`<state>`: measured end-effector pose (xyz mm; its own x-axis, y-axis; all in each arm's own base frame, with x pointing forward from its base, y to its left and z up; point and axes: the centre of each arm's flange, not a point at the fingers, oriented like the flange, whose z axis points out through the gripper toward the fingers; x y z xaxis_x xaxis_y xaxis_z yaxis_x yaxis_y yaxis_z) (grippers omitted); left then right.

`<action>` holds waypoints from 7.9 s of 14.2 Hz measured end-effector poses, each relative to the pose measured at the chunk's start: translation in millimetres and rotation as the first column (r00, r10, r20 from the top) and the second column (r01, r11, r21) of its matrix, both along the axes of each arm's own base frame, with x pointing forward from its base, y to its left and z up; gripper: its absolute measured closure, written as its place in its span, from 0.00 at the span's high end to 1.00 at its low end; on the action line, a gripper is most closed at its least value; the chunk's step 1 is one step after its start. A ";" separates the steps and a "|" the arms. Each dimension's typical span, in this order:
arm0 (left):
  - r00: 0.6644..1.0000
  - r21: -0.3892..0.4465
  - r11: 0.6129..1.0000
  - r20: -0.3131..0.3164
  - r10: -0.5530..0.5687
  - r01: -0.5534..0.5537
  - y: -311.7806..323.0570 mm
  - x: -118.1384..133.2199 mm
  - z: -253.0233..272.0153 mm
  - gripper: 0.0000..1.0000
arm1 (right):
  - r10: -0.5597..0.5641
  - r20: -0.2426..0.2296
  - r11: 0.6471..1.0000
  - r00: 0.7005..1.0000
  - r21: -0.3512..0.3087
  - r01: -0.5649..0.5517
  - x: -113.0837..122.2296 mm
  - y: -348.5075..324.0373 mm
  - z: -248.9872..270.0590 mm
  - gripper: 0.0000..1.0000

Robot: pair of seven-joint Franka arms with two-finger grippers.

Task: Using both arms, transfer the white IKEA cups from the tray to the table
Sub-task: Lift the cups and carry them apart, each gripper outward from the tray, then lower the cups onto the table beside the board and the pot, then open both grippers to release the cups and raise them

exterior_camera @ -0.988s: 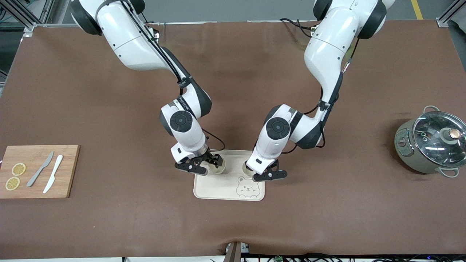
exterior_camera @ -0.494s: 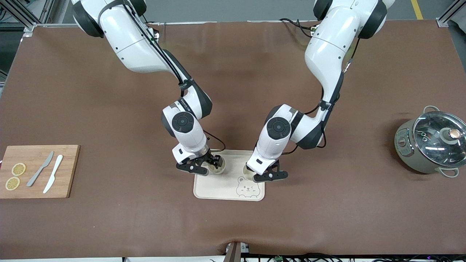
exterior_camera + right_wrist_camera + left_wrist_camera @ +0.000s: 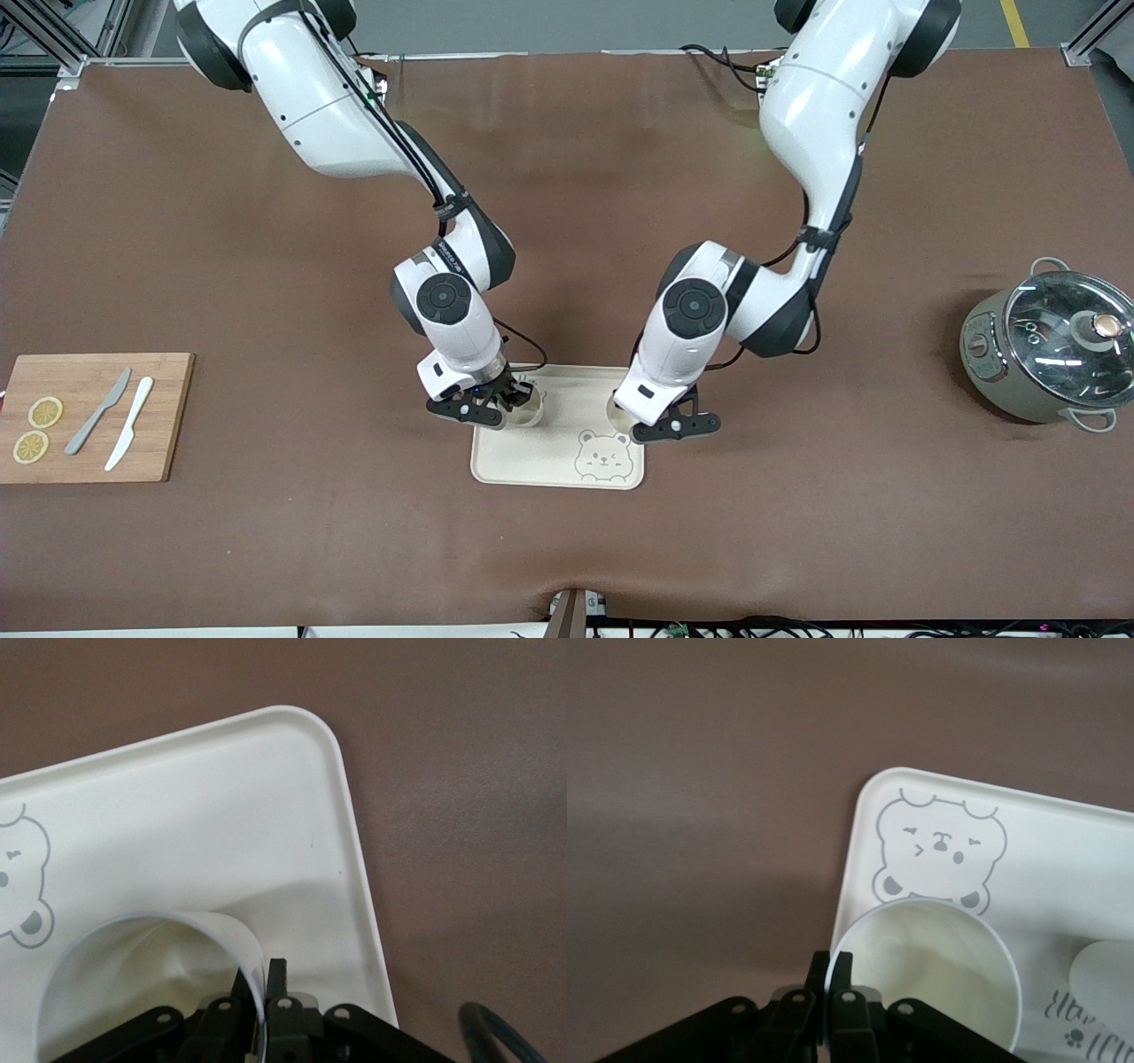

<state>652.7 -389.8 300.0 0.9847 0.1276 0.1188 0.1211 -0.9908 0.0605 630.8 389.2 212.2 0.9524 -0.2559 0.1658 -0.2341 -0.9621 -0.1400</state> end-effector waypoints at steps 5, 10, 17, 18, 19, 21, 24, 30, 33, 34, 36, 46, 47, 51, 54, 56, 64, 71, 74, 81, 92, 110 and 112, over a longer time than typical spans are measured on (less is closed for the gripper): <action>0.996 0.055 0.996 -0.057 -0.073 0.076 77.4 10.2 88.6 0.04 | -0.003 0.002 1.000 1.000 -0.001 0.003 1.5 -1.8 0.4 0.04; 0.990 0.069 0.988 -0.058 -0.132 0.135 174.6 17.3 142.6 0.04 | -0.004 0.006 1.000 1.000 0.001 0.003 2.5 -1.1 2.6 0.04; 0.983 0.080 0.980 -0.031 -0.182 0.183 276.6 -11.4 136.8 0.04 | -0.015 -0.015 1.000 1.000 -0.025 0.015 8.6 -3.0 75.5 0.04; 0.983 0.081 0.979 -0.020 -0.184 0.185 285.1 -19.8 129.8 0.04 | -0.023 -0.030 0.999 0.999 -0.039 0.022 8.8 -9.8 98.8 0.04; 0.983 0.082 0.979 -0.015 -0.185 0.185 291.6 -29.1 122.6 0.04 | -0.030 -0.047 0.998 0.998 -0.053 0.028 8.8 -20.0 122.4 0.04; 0.981 0.083 0.978 -0.021 -0.191 0.193 303.9 -47.4 111.8 0.04 | -0.021 -0.094 0.999 0.995 -0.052 0.016 8.8 -46.7 167.1 0.04; 0.978 0.087 0.974 -0.031 -0.205 0.207 327.5 -73.1 103.9 0.04 | 0.015 -0.142 0.999 0.990 -0.045 -0.022 12.7 -99.9 212.8 0.04; 0.980 -0.007 0.981 0.043 -0.192 0.192 373.0 -122.8 68.2 0.04 | 0.122 -0.181 0.989 0.976 -0.055 -0.134 5.1 -207.0 225.3 0.04; 0.980 -0.015 0.982 0.067 -0.189 0.190 385.7 -138.4 47.2 0.04 | 0.174 -0.196 0.981 0.965 -0.055 -0.188 -1.4 -267.8 225.9 0.04; 0.980 -0.010 0.982 0.076 -0.186 0.188 386.1 -142.6 40.5 0.04 | 0.192 -0.200 0.977 0.961 -0.055 -0.207 -3.0 -287.2 224.9 0.04; 0.978 0.002 0.983 0.095 -0.184 0.185 385.4 -150.3 28.5 0.04 | 0.234 -0.208 0.967 0.950 -0.052 -0.249 -3.5 -324.7 220.3 0.04; 0.971 0.031 0.980 0.133 -0.199 0.197 372.5 -151.4 -32.0 0.04 | 0.339 -0.096 0.932 0.936 -0.098 -0.348 -11.8 -411.7 147.3 0.04; 0.970 0.032 0.980 0.134 -0.201 0.198 371.2 -151.2 -39.2 0.04 | 0.339 -0.081 0.932 0.937 -0.105 -0.346 -14.5 -411.1 134.8 0.04; 0.968 0.035 0.978 0.135 -0.210 0.207 364.8 -151.5 -61.9 0.04 | 0.325 -0.042 0.939 0.945 -0.106 -0.328 -24.9 -408.4 88.1 0.04; 0.968 0.036 0.978 0.136 -0.210 0.207 364.3 -151.5 -65.8 0.04 | 0.323 -0.026 0.939 0.946 -0.113 -0.324 -24.6 -407.9 69.3 0.04; 0.968 0.036 0.977 0.136 -0.211 0.208 363.9 -151.5 -65.7 0.04 | 0.323 -0.007 0.939 0.946 -0.120 -0.322 -23.7 -406.7 58.5 0.04; 0.969 0.035 0.978 0.133 -0.210 0.207 364.3 -152.0 -69.3 0.04 | 0.329 0.039 0.937 0.944 -0.135 -0.321 -23.1 -399.4 26.7 0.04; 0.969 0.036 0.978 0.131 -0.209 0.206 364.6 -152.5 -76.0 0.04 | 0.326 0.070 0.938 0.943 -0.147 -0.314 -22.0 -399.1 10.6 0.04; 0.969 0.037 0.978 0.132 -0.209 0.205 364.6 -152.4 -77.2 0.04 | 0.325 0.078 0.938 0.942 -0.150 -0.312 -21.8 -399.0 5.1 0.04; 0.966 0.035 0.975 0.137 -0.220 0.217 358.5 -152.1 -76.5 0.41 | 0.326 0.076 0.938 0.942 -0.149 -0.312 -22.2 -398.6 2.4 0.19; 0.964 0.030 0.974 0.139 -0.227 0.225 354.9 -141.1 -63.6 0.80 | 0.325 0.080 0.939 0.943 -0.150 -0.310 -21.9 -399.0 2.7 0.98; 0.988 -0.022 0.988 -0.014 -0.155 0.154 320.5 -56.1 174.4 1.00 | 0.337 -0.048 0.935 0.940 -0.097 -0.340 -12.3 -411.4 77.1 1.00; 0.989 -0.017 0.989 -0.031 -0.146 0.145 309.6 -54.5 201.2 1.00 | 0.339 -0.072 0.935 0.938 -0.084 -0.344 -8.4 -412.7 97.2 1.00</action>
<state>598.2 -80.2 501.2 0.9962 -0.0160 0.0854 -0.0223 -0.9970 0.0740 622.4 -23.5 309.4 0.9879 0.1005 0.1182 0.1060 -0.9935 -0.0412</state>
